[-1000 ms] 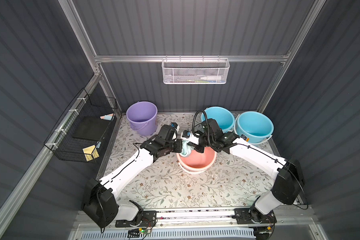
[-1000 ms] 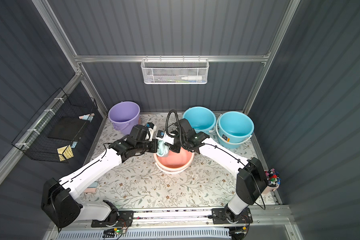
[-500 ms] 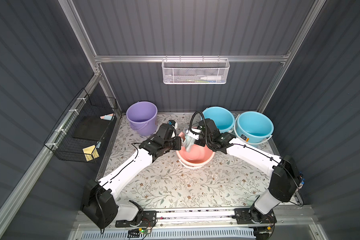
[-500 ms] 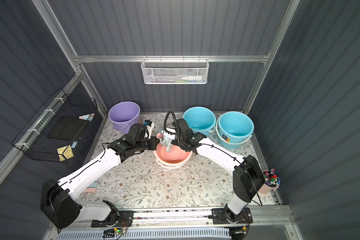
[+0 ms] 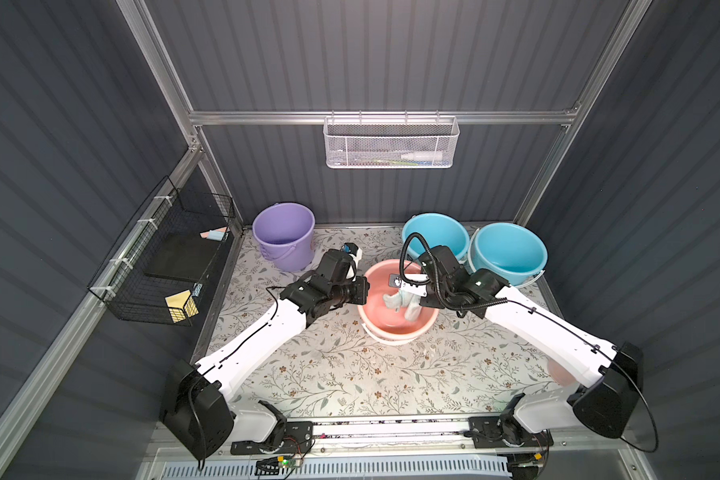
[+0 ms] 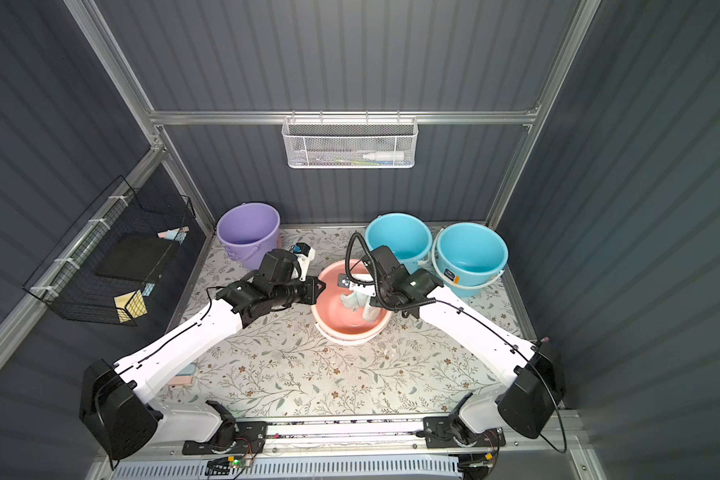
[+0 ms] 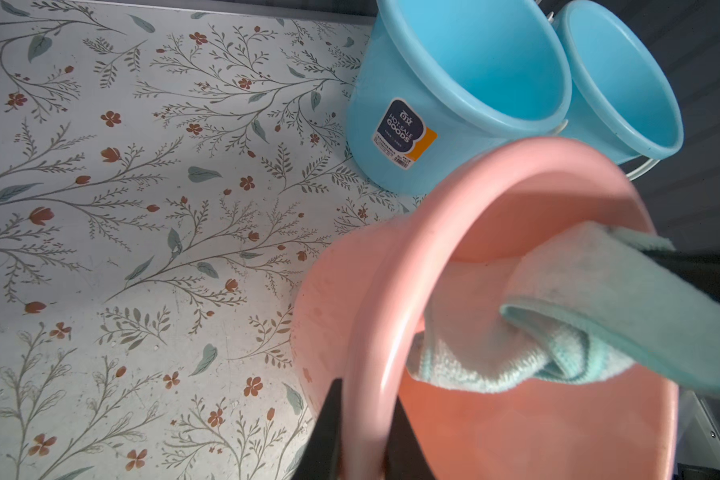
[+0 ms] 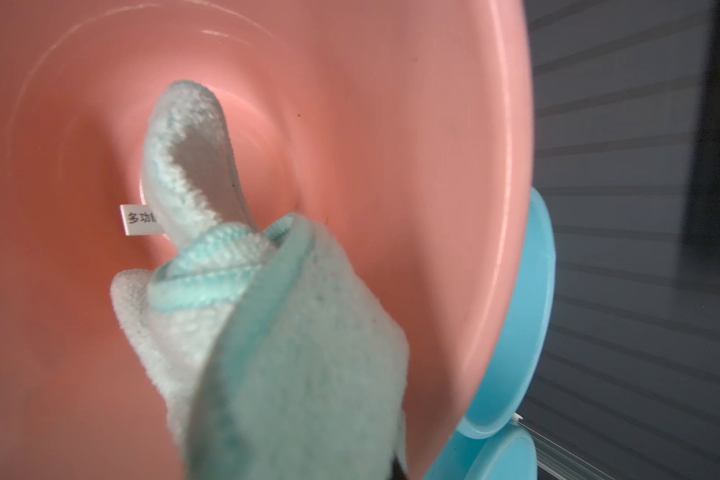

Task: Wipe the inside of the bucket with a cloth
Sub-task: Wipe the dirt from the inside of the bucket.

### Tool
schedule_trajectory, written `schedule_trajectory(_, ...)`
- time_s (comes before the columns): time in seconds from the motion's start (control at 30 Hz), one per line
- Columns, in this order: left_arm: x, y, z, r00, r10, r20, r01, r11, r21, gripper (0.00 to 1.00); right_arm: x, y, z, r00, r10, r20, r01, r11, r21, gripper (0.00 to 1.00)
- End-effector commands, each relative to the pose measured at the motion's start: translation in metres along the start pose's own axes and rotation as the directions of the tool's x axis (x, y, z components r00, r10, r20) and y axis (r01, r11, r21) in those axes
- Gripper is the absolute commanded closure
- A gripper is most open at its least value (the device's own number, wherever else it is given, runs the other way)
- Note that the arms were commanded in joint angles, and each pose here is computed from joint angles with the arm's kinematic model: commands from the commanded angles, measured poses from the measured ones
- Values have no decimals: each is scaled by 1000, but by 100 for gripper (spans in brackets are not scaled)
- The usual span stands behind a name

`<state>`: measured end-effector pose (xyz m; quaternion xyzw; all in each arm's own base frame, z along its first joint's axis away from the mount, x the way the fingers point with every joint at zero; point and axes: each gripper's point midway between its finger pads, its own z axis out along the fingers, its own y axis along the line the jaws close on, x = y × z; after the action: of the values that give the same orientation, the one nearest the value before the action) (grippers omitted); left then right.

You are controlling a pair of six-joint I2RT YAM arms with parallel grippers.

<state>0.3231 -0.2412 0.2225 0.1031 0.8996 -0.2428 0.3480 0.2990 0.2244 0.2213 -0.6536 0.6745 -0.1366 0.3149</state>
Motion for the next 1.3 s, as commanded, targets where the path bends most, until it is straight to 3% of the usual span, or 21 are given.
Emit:
schedule_trajectory(0.0,-11,1,-13,1000,5,28,-5,1000,-8,100,37,46,-19,994,-52,-98,30,976,-217,100)
schedule_trajectory(0.13,-12,0,-13,1000,7,29,-7,1000,-7,100,28,76,-38,999,-7,-32,-5,924,-383,100)
schedule_trajectory(0.33,-14,-1,-12,1000,6,31,-6,1000,-4,100,-10,111,-50,985,134,109,-42,799,-600,100)
schedule_trajectory(0.47,-15,-2,-12,999,5,32,-5,1000,-2,100,-53,124,-58,926,266,268,5,702,-712,100)
schedule_trajectory(0.6,-15,-2,-12,1000,7,29,-7,1000,0,100,-91,119,-51,851,383,361,5,680,-734,100)
schedule_trajectory(0.7,-14,-2,-13,1000,6,28,-6,1000,1,100,-114,113,-43,815,413,408,11,691,-722,100)
schedule_trajectory(0.97,-12,-3,-13,1000,4,25,-4,1000,9,100,-153,61,-18,769,436,468,-90,798,-595,100)
schedule_trajectory(1.13,-11,-3,-12,1000,4,23,-4,1000,11,100,-161,10,2,758,430,491,-233,881,-412,100)
schedule_trajectory(1.27,-11,-2,-14,1000,6,25,-6,1000,7,100,-145,-27,23,800,410,437,-351,912,-213,100)
